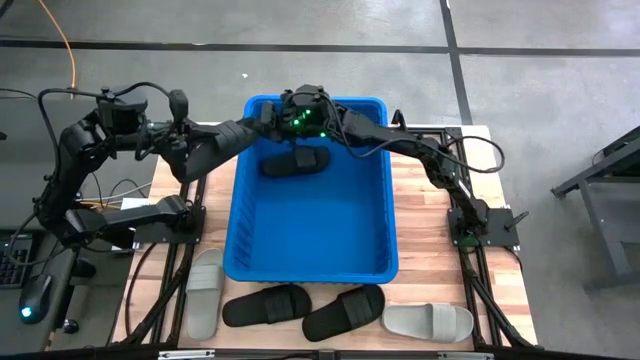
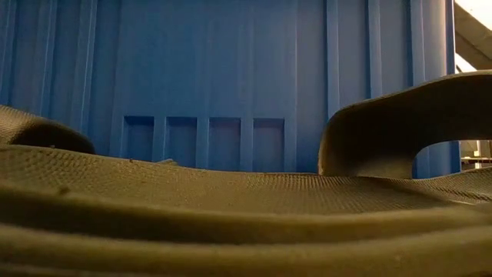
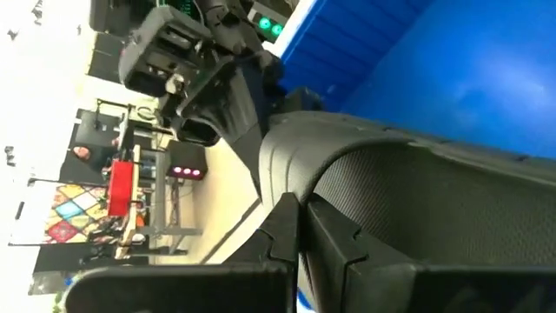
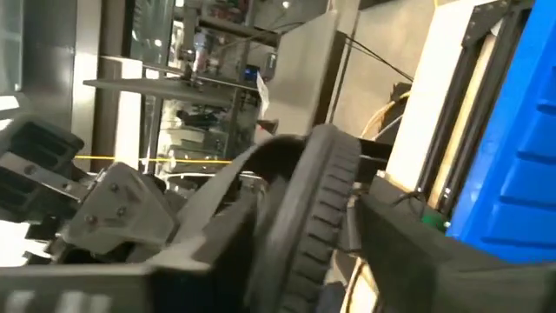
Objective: Pick and place slides into bin
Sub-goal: Put the top black slide into the blue container
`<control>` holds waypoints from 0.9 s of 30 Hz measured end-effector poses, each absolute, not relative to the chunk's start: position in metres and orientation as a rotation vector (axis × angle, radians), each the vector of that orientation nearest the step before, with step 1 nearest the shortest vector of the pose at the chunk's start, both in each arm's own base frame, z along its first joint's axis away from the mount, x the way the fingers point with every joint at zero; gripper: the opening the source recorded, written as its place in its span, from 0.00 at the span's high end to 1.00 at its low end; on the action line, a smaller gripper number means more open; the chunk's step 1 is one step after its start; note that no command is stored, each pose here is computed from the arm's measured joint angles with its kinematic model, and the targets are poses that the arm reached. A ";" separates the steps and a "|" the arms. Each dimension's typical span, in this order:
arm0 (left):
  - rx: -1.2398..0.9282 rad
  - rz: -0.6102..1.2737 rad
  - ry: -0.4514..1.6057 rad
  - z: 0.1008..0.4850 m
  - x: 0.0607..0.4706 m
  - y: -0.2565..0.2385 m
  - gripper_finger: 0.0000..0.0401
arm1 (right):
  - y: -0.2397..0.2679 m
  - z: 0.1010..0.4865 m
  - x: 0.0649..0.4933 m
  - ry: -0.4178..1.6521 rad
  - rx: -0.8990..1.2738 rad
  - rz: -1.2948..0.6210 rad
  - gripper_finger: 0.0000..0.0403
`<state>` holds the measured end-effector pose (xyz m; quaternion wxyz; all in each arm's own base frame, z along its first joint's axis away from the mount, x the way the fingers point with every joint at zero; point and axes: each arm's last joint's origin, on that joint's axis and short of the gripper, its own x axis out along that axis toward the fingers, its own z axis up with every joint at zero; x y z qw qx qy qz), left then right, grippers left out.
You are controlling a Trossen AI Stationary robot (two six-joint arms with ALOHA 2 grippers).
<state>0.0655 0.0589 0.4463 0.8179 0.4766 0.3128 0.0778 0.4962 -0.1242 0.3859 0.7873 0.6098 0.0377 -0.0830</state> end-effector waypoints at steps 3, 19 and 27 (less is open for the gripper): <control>1.013 0.169 0.668 0.446 0.066 0.060 1.00 | -0.125 0.383 0.499 0.078 1.312 -0.182 0.81; 0.688 0.444 0.749 0.445 0.062 0.064 0.83 | -0.102 0.402 0.477 0.147 1.164 -0.319 0.99; 0.354 0.277 0.713 0.436 0.053 0.047 0.66 | -0.083 0.427 0.439 0.220 1.075 -0.501 0.99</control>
